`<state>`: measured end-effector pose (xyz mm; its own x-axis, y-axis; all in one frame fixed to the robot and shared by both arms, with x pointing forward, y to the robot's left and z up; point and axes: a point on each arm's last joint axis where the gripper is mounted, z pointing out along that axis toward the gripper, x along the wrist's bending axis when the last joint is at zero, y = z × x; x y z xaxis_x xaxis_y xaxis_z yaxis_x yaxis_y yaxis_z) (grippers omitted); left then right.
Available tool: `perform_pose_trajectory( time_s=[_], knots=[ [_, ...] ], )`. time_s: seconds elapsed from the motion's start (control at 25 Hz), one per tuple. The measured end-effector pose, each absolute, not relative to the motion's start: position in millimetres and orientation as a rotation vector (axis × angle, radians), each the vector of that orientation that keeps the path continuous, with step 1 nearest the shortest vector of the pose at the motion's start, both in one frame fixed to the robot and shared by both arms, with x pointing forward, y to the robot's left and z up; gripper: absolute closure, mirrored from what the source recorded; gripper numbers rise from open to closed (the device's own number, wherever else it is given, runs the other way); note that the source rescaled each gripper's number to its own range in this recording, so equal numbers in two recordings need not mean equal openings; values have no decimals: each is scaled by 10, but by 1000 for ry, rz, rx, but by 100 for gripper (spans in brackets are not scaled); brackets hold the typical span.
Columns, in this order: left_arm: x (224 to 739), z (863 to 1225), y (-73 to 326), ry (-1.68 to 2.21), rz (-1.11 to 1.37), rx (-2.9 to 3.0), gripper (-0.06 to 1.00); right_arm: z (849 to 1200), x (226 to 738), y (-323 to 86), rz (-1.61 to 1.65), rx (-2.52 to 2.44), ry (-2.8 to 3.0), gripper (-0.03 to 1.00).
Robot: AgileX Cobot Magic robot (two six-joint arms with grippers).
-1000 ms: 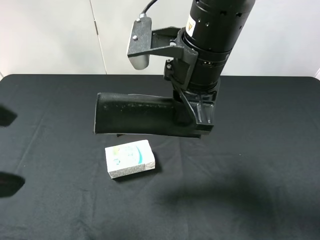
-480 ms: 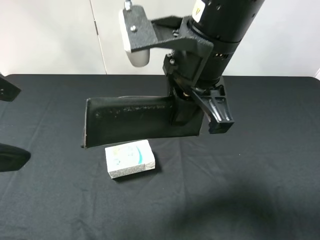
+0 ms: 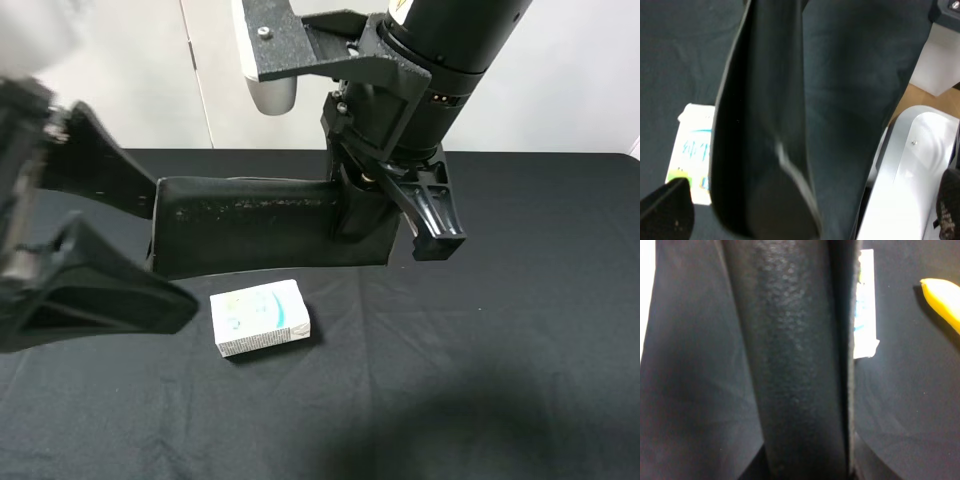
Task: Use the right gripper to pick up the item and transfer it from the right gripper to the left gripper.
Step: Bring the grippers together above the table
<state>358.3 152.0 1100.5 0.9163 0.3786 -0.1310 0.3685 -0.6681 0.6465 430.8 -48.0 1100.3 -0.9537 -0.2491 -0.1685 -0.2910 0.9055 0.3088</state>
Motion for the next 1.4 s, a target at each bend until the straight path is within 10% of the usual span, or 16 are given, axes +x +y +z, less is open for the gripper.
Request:
perform_pose_trajectory(
  time_s=[0.44, 0.96, 1.32, 1.4],
  knots=[
    [3764, 10900, 1324, 469, 26, 2320, 11, 11006, 4312, -473, 516, -419, 2936, 95],
    [3788, 10897, 1316, 446, 58, 2319, 78, 11005, 4298, -474, 521, -406, 2955, 97],
    [3799, 10897, 1317, 445, 73, 2318, 80, 11004, 4296, -475, 521, -388, 2962, 97],
    [3799, 10897, 1317, 445, 74, 2319, 80, 11004, 4296, -475, 522, -388, 2963, 83]
  ],
)
